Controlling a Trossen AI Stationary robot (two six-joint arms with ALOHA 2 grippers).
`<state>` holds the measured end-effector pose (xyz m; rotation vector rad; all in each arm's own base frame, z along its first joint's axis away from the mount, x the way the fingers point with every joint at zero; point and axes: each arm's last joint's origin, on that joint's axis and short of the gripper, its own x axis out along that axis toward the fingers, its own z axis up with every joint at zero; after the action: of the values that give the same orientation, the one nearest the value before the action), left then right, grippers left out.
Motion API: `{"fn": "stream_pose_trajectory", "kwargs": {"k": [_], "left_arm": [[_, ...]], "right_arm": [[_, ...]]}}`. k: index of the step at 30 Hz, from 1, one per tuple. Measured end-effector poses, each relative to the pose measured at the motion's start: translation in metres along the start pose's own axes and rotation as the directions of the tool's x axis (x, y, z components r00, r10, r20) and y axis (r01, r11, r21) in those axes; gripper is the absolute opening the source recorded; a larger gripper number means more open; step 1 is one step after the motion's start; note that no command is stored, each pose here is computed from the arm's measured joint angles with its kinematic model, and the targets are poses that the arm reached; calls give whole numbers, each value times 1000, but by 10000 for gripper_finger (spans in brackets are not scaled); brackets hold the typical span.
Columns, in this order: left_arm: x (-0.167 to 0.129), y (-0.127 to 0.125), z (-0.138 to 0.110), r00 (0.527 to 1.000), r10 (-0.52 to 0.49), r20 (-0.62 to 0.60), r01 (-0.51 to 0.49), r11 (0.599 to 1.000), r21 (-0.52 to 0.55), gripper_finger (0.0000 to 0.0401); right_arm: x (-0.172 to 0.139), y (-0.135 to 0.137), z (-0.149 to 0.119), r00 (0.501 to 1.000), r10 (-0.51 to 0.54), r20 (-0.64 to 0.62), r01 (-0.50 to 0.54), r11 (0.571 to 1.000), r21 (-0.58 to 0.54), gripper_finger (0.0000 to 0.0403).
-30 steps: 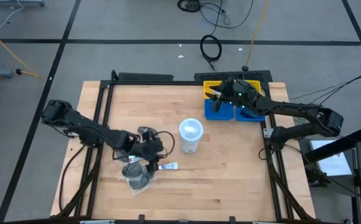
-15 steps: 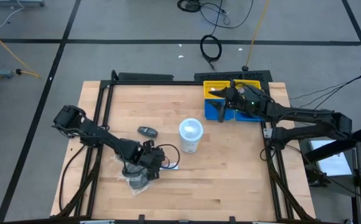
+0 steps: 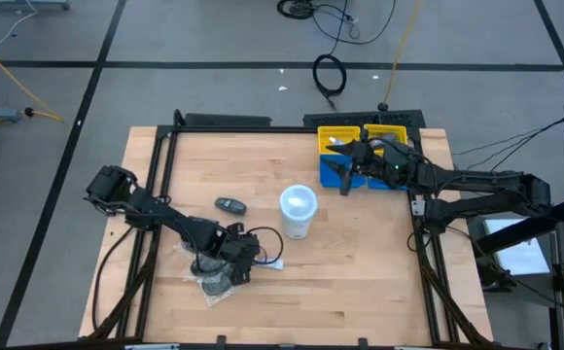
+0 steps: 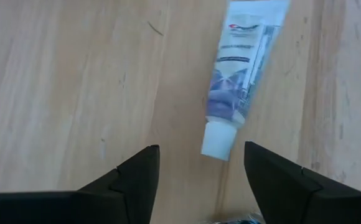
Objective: Pick & Place Travel size toiletries
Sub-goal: Put the white toothpaste into the left yellow bin
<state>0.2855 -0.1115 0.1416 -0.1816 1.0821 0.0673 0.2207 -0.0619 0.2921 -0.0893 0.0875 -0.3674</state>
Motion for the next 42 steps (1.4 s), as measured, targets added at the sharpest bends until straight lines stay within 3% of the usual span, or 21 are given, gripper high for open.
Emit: {"fn": "stream_pose_trajectory", "kwargs": {"k": [9, 24, 27, 37, 42], "left_arm": [[-1, -10, 1, 998, -13, 62, 10, 999, 49, 223], [28, -13, -6, 998, 29, 51, -33, 996, 78, 219], [28, -12, -7, 999, 33, 39, -36, 996, 81, 194], [28, -11, -9, 1000, 12, 2, -12, 995, 101, 50], [26, -12, -8, 1000, 3, 9, -4, 995, 99, 46]], "right_arm": [[0, 0, 0, 1000, 0, 0, 0, 1000, 4, 171], [0, 0, 0, 1000, 3, 0, -3, 1000, 5, 171], [0, 0, 0, 1000, 3, 0, -3, 1000, 5, 171], [0, 0, 0, 1000, 3, -1, -3, 1000, 5, 171], [0, 0, 0, 1000, 3, -1, -3, 1000, 5, 171]]}}
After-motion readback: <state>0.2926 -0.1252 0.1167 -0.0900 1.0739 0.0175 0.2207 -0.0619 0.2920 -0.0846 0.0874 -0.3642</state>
